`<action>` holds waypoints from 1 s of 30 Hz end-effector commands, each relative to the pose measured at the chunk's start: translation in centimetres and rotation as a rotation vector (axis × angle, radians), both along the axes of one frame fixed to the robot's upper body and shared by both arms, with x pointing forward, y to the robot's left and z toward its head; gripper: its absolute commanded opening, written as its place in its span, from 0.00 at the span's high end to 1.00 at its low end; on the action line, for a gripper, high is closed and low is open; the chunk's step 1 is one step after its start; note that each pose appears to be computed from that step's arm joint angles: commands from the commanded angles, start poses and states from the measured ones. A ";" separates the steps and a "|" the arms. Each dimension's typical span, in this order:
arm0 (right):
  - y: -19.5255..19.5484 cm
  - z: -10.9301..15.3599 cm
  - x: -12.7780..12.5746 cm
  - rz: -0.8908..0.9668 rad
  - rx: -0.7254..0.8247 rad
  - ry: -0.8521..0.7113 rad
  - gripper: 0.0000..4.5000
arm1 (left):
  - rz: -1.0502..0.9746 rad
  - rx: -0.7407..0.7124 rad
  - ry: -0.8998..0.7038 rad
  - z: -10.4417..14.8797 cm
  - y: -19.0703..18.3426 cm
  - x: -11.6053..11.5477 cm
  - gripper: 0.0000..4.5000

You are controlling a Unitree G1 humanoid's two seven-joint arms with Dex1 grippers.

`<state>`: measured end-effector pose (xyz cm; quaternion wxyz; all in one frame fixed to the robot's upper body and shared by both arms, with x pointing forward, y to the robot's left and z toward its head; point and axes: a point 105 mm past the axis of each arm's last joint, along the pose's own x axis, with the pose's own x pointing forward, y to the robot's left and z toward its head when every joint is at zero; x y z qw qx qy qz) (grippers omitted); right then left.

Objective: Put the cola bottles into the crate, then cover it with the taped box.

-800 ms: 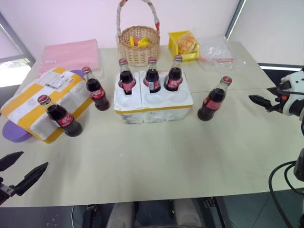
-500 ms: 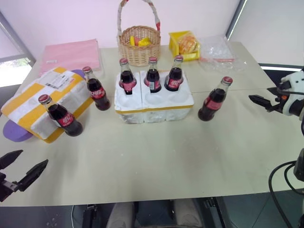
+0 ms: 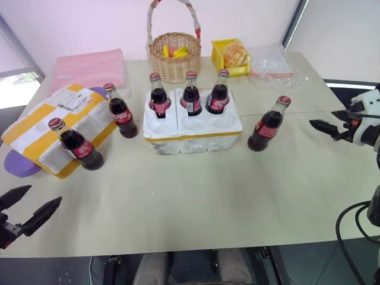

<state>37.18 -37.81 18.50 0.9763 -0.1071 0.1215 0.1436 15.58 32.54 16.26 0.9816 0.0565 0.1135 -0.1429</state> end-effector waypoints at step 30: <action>18.0 13.7 -11.9 1.132 0.028 -0.047 0.01 | 0.069 0.068 -0.229 3.5 1.0 4.9 0.00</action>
